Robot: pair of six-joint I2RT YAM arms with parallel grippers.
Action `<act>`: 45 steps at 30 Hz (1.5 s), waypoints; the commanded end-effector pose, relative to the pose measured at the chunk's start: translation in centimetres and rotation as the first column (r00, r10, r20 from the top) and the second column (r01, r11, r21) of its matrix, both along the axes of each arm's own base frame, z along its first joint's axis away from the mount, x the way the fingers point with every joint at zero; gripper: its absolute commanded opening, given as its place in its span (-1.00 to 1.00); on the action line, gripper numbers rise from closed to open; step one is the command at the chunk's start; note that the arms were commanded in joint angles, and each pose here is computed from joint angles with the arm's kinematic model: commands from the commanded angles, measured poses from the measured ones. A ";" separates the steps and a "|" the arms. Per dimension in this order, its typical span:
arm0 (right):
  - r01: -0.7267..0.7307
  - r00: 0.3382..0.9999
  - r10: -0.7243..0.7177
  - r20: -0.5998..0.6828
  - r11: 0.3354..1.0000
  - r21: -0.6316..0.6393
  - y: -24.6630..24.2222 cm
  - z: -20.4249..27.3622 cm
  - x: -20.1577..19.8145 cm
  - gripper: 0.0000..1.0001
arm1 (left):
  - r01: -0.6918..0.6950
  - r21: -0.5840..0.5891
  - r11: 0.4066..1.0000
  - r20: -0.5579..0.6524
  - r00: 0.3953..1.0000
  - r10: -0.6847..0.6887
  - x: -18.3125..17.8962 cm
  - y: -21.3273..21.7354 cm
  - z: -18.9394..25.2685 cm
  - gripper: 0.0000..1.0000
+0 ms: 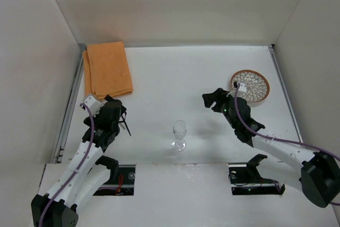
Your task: Set the dinner table for one person
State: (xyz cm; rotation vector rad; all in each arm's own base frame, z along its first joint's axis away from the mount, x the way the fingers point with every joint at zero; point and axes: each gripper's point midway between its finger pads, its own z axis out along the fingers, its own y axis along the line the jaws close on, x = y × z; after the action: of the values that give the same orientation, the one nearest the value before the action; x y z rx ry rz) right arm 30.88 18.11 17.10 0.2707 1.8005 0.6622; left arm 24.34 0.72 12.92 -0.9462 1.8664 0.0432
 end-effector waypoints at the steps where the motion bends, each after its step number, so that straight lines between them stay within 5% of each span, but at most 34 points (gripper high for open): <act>1: 0.016 0.998 -0.018 0.062 1.000 0.022 -0.3 1.8 0.3 0.42 | -0.021 0.040 0.999 -0.026 0.999 0.022 -0.7 0.8 -0.6 1.00; 6: 0.010 0.998 -0.011 0.061 1.000 0.020 -0.2 1.8 0.3 0.33 | -0.037 0.053 0.998 -0.051 0.998 0.040 -0.8 1.2 -1.0 1.00; 13: 0.006 1.000 -0.006 0.027 1.000 -0.012 0.1 1.0 0.6 -0.75 | 0.011 0.120 0.993 0.006 1.000 -0.012 1.7 0.3 1.2 1.00; 21: -0.012 1.000 0.013 0.024 1.000 -0.022 0.7 1.2 0.3 -0.72 | 0.033 0.113 0.993 0.154 0.987 -0.050 6.0 -1.1 3.8 0.99; 23: -0.013 1.000 0.013 0.029 1.000 -0.022 0.7 1.3 0.2 -0.67 | 0.067 0.099 0.993 0.163 0.983 -0.083 7.3 -1.6 3.9 0.75; 26: -0.013 0.999 0.013 0.033 1.000 -0.021 0.6 1.4 0.2 -0.62 | 0.061 0.080 0.995 0.183 0.980 -0.075 8.6 -1.5 4.2 -0.50; 29: -0.013 0.999 0.013 0.029 1.000 -0.023 0.7 1.2 0.3 -0.58 | 0.040 0.070 0.997 0.182 0.982 -0.052 9.4 -0.8 4.2 -0.87; 33: -0.016 0.999 0.016 0.029 1.000 -0.023 0.8 1.2 0.3 -0.46 | 0.000 0.025 1.000 0.196 0.981 -0.005 10.6 0.8 3.9 -0.77; 39: -0.017 0.999 0.018 0.029 1.000 -0.023 0.8 1.1 0.4 -0.22 | -0.099 -0.064 0.993 0.164 0.980 0.109 12.9 4.9 1.9 -0.07; 45: -0.023 1.000 0.023 0.021 0.999 -0.023 1.0 0.8 0.4 -0.18 | -0.185 -0.145 0.972 0.164 0.964 0.208 13.8 8.0 0.5 0.00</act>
State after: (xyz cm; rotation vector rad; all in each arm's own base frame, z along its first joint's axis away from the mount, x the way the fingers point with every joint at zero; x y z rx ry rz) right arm 30.58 18.42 15.78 0.2315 1.8482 0.6284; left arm 35.90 8.24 10.44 -1.1499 1.7417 0.0759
